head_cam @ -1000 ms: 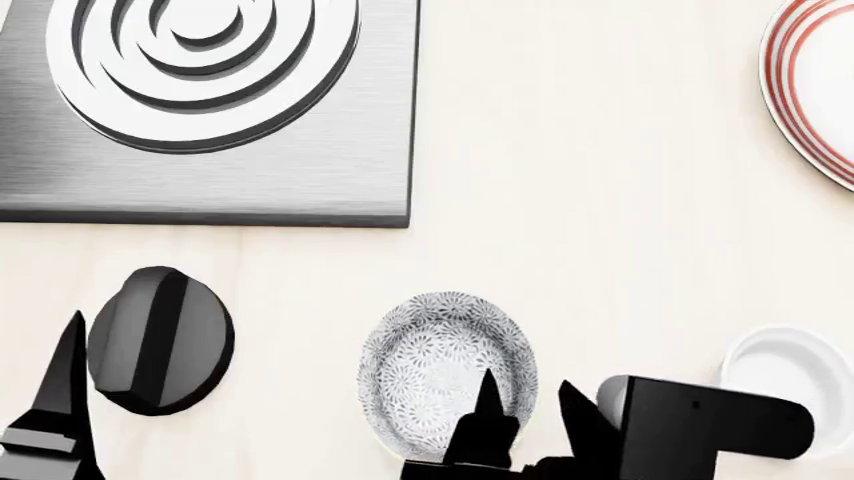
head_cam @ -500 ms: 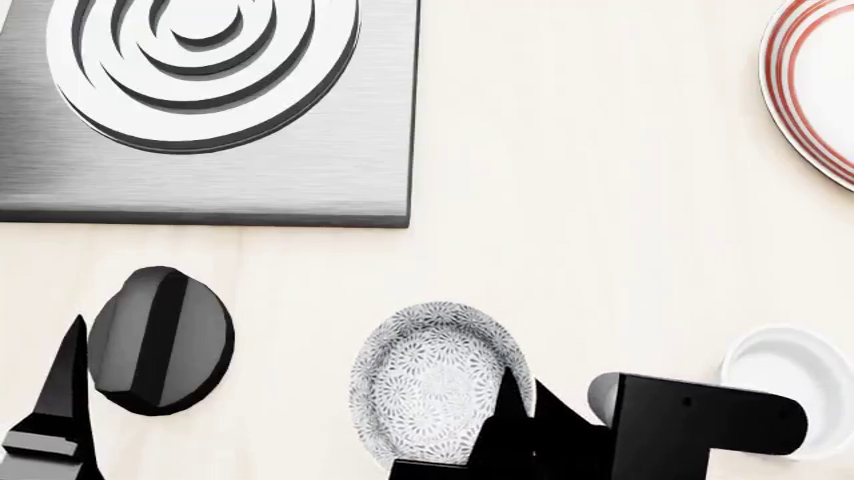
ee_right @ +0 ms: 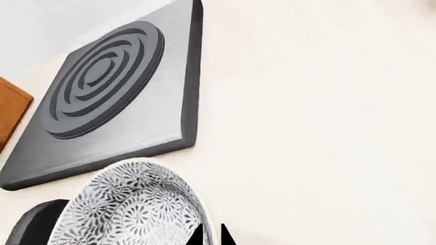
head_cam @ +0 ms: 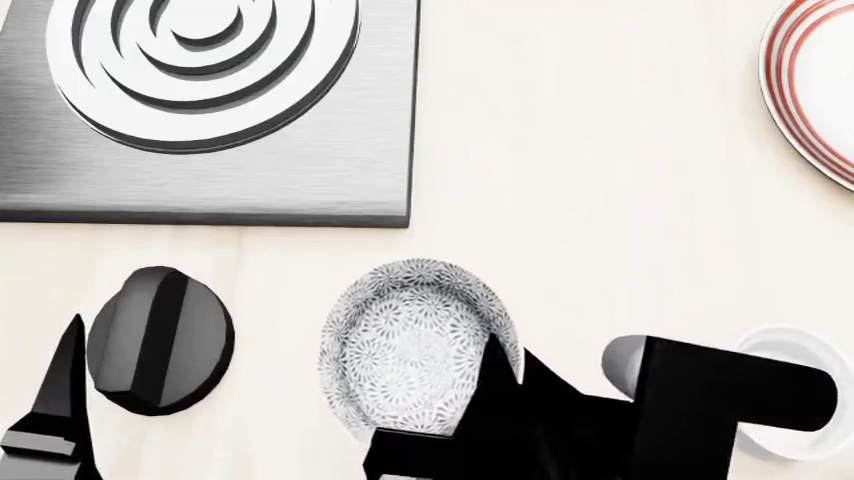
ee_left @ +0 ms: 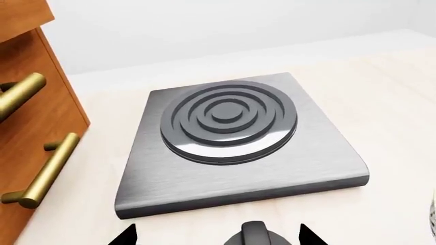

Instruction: Pick the akita bowl next to the ramekin and place it on the plate.

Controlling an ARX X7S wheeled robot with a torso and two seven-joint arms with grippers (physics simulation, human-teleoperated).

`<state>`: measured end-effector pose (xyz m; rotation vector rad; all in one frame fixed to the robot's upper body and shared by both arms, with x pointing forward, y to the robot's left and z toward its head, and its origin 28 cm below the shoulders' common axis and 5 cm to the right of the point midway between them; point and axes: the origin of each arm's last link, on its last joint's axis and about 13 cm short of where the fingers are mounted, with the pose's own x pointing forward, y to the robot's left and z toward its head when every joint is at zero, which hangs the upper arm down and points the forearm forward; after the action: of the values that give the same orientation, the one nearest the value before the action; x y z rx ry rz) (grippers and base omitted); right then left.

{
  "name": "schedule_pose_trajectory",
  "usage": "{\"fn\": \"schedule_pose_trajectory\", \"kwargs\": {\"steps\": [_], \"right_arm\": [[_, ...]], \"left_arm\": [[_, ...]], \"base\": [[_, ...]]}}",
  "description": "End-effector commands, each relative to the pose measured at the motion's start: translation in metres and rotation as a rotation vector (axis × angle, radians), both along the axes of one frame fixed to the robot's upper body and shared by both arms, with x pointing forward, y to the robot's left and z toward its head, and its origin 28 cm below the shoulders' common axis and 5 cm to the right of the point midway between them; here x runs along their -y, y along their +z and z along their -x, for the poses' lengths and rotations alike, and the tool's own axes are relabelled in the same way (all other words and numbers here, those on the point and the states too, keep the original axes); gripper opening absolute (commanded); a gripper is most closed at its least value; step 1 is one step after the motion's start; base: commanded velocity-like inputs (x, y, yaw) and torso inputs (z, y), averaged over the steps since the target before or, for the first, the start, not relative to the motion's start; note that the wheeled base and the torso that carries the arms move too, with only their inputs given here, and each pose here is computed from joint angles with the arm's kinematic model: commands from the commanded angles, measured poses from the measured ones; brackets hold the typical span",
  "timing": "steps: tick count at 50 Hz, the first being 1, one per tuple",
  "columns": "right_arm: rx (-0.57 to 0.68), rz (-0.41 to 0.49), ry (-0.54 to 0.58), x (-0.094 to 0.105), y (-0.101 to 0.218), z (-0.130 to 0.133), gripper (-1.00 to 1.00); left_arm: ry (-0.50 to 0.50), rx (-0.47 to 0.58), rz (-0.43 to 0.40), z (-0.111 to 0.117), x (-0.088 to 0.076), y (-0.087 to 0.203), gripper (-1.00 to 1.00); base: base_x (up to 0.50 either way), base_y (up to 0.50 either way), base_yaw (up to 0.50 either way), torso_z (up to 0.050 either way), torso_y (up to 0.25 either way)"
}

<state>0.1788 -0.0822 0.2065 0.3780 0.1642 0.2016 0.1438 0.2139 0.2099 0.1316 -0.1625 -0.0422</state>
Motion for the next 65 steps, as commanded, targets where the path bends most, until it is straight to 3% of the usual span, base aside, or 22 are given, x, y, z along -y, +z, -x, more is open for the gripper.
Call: {"fn": "schedule_pose_trajectory", "kwargs": {"steps": [1, 29, 43, 65], "right_arm": [[0.084, -0.062, 0.035, -0.002, 0.031, 0.001, -1.0], [0.132, -0.057, -0.002, 0.006, 0.096, -0.015, -1.0], [0.181, -0.061, -0.062, 0.017, 0.129, -0.039, -1.0], [0.14, -0.072, -0.11, 0.041, 0.163, -0.092, -1.0]], "left_arm": [[-0.038, 0.028, 0.019, -0.002, 0.003, 0.004, 1.0], [-0.033, 0.026, 0.015, -0.002, 0.001, 0.004, 1.0], [-0.033, 0.023, 0.013, -0.003, 0.002, 0.003, 1.0], [-0.03, 0.022, 0.01, -0.003, 0.002, 0.002, 1.0]], "base": [[0.0, 0.0, 0.0, 0.0, 0.0], [0.0, 0.0, 0.0, 0.0, 0.0], [0.0, 0.0, 0.0, 0.0, 0.0], [0.0, 0.0, 0.0, 0.0, 0.0]]}}
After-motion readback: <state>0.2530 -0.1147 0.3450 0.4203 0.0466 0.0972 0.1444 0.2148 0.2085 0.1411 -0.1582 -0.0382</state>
